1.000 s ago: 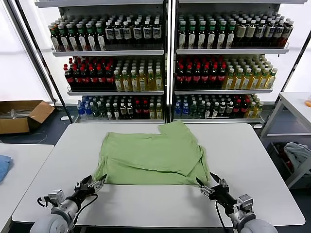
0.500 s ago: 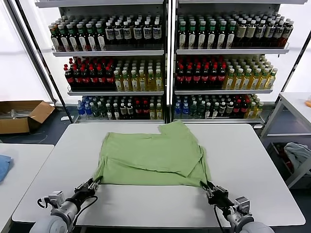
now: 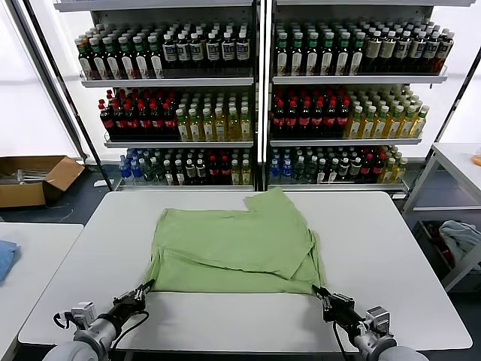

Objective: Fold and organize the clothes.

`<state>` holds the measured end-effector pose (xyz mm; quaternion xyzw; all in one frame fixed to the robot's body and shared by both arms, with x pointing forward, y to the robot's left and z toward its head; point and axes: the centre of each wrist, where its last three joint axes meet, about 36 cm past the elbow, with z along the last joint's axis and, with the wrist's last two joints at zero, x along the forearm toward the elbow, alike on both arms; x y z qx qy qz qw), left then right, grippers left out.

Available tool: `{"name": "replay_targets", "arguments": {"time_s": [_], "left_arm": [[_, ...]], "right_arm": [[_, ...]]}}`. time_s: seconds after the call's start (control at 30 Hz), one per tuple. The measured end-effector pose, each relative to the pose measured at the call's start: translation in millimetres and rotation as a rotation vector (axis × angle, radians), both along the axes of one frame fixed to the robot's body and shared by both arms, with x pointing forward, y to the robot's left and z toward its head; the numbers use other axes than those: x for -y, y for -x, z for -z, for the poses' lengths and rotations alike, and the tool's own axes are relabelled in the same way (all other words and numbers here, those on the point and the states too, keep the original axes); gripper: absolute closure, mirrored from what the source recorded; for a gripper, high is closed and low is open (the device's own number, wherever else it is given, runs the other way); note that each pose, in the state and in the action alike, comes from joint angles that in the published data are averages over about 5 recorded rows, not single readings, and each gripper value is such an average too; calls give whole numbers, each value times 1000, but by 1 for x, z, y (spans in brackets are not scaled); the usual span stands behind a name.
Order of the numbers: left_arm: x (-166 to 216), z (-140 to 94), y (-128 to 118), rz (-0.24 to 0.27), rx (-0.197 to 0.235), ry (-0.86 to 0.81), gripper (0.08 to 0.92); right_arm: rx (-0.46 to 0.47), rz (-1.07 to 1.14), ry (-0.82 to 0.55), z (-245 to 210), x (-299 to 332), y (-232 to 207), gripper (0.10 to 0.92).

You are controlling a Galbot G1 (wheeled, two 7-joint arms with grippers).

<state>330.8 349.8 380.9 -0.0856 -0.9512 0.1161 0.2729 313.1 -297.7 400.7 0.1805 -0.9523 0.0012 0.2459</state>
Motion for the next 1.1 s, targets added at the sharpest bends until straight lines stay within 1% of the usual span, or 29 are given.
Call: {"name": "replay_targets", "arguments": {"time_s": [0.2,0.37,0.53,0.67,0.77,0.87,0.9,0.97,1.1], "left_arm": [[0,-7,21,-10,-8,-15,909],[1,-16,45,-25,-20,-29,909],[4,-25,71,-37,-43,-43,909],[9,-31,90,-36,-69,-46,908],[12,-38,101,-34,-81,-51,906],[14,-45,107,-32,-85,-60,880],[14,-48,109,-32,-86,-64,863],[14,-53,112,-32,-84,-71,804],[11,-65,114,-36,-68,-87,692]], "right_arm": [[-16,-4,7,-11,-2,23,917],[-37,-8,18,-19,-3,46,917],[-67,-10,34,-25,-4,69,917],[-87,-12,45,-29,-5,81,917],[-93,-17,51,-32,-5,87,908],[-87,-22,53,-37,-4,89,859],[-82,-23,52,-39,-4,90,825],[-68,-25,48,-43,-3,89,773],[-26,-26,29,-52,3,83,644]]}}
